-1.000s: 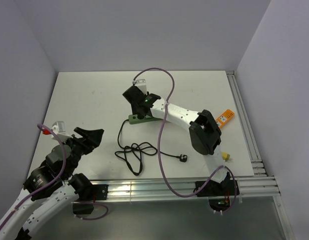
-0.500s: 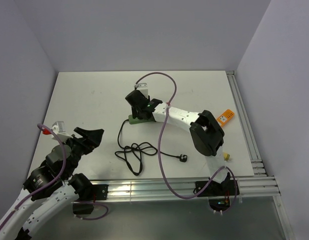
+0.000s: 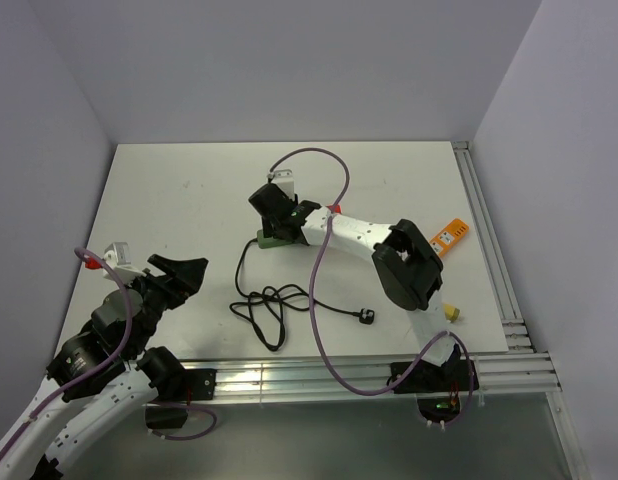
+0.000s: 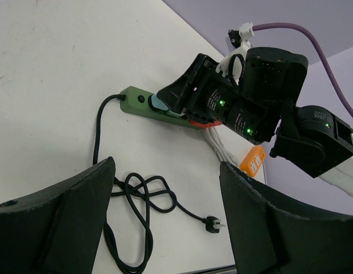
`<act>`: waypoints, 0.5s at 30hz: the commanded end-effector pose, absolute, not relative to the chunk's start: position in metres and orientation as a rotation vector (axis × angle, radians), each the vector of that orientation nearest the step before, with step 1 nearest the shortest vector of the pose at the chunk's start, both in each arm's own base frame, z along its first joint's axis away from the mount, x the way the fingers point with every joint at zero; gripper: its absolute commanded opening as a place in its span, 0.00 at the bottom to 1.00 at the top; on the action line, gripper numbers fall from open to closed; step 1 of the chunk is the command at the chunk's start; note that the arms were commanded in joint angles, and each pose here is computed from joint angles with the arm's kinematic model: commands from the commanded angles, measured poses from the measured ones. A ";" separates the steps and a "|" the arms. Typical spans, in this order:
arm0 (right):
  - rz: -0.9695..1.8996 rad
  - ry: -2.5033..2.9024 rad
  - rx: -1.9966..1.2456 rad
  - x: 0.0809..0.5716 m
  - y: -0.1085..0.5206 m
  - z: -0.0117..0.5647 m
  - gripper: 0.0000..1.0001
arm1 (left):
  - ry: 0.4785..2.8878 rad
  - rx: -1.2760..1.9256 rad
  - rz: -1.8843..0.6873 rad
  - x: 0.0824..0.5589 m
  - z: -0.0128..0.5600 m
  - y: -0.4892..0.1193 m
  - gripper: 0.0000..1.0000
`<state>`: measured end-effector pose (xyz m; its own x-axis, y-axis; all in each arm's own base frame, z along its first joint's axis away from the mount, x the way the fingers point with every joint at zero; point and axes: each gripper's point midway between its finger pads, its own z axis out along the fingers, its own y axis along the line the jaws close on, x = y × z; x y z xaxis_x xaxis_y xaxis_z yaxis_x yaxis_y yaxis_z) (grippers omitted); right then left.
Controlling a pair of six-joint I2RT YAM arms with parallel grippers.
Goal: Insert the plug
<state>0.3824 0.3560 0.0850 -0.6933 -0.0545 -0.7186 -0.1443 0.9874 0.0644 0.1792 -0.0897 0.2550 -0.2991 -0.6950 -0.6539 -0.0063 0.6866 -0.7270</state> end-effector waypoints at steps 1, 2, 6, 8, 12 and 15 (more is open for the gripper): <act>0.022 2.378 -0.164 0.377 0.338 0.054 0.00 | 1.729 -0.560 -0.782 0.177 0.269 -0.088 0.79; -0.009 2.371 -0.171 0.379 0.334 0.053 0.00 | 1.728 -0.562 -0.781 0.177 0.269 -0.088 0.79; -0.080 2.343 -0.202 0.379 0.327 0.048 0.00 | 1.726 -0.567 -0.779 0.176 0.268 -0.086 0.79; -0.084 2.345 -0.218 0.377 0.326 0.044 0.00 | 1.725 -0.567 -0.780 0.176 0.267 -0.086 0.79; -0.075 2.343 -0.233 0.374 0.328 0.037 0.00 | 1.723 -0.565 -0.785 0.176 0.267 -0.087 0.79; -0.087 2.365 -0.237 0.371 0.326 0.027 0.00 | 1.726 -0.565 -0.783 0.176 0.267 -0.086 0.79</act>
